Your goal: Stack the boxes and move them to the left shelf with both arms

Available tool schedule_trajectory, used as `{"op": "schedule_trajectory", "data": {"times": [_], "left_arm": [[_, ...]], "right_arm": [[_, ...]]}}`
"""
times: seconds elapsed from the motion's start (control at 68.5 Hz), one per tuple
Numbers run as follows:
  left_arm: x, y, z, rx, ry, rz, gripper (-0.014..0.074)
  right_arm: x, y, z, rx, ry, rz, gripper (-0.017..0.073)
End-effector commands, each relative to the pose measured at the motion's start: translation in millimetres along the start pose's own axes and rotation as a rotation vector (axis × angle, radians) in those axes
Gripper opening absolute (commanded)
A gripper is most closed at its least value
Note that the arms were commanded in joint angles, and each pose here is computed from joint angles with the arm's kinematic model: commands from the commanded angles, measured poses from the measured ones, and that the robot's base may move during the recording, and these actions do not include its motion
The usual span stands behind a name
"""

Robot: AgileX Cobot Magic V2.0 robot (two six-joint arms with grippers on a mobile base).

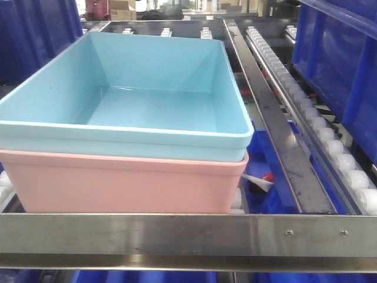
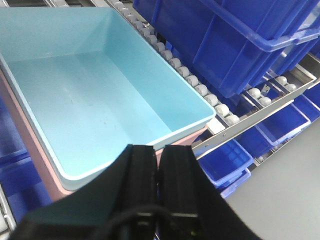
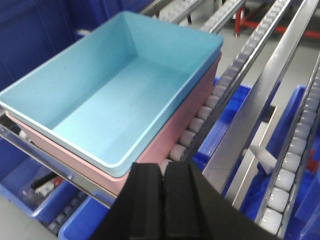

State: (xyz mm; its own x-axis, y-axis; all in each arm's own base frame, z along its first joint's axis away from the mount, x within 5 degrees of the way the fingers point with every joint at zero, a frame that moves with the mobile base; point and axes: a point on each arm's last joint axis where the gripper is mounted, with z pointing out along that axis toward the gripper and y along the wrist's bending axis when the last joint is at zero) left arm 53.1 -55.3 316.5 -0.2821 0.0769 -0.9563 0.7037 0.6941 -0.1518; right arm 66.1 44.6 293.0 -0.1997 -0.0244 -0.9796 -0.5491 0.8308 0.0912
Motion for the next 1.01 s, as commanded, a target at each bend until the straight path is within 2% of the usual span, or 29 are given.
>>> {"op": "schedule_trajectory", "data": {"times": [0.0, 0.554, 0.598, 0.642, 0.656, 0.715, 0.802, 0.89, 0.992], "left_arm": [[-12.9, -4.1, -2.8, 0.038, -0.081, 0.012, -0.0003], [-11.3, -3.5, -2.4, 0.031, -0.068, 0.013, -0.0004], [-10.8, -4.3, -2.4, 0.041, -0.063, -0.011, -0.0004], [-7.9, -7.5, -1.9, 0.078, -0.038, -0.071, -0.0004], [-7.0, -8.4, -1.7, 0.088, -0.032, -0.073, -0.0004], [-0.2, -12.4, 0.7, 0.136, -0.009, 0.003, -0.0004], [11.1, -13.7, 6.0, 0.164, -0.016, 0.089, -0.0004], [26.4, -8.7, 9.4, 0.138, -0.055, 0.101, -0.0004], [45.2, 2.6, 5.5, 0.043, -0.157, 0.108, -0.0004]], "right_arm": [[-13.9, 1.7, -9.2, -0.021, -0.134, -0.016, 0.0053], [-13.6, 1.6, -10.9, -0.021, -0.140, -0.016, 0.0053], [-13.6, 1.6, -10.9, -0.021, -0.140, -0.016, 0.0053], [-13.6, 1.6, -10.9, -0.021, -0.140, -0.016, 0.0053], [-13.6, 1.6, -10.9, -0.021, -0.140, -0.016, 0.0053], [-13.6, 1.6, -10.9, -0.021, -0.140, -0.016, 0.0053], [-13.6, 1.6, -10.9, -0.021, -0.140, -0.016, 0.0053], [-13.6, 1.6, -10.9, -0.021, -0.140, -0.016, 0.0053], [-13.6, 1.6, -10.9, -0.021, -0.140, -0.016, 0.0053]]}}
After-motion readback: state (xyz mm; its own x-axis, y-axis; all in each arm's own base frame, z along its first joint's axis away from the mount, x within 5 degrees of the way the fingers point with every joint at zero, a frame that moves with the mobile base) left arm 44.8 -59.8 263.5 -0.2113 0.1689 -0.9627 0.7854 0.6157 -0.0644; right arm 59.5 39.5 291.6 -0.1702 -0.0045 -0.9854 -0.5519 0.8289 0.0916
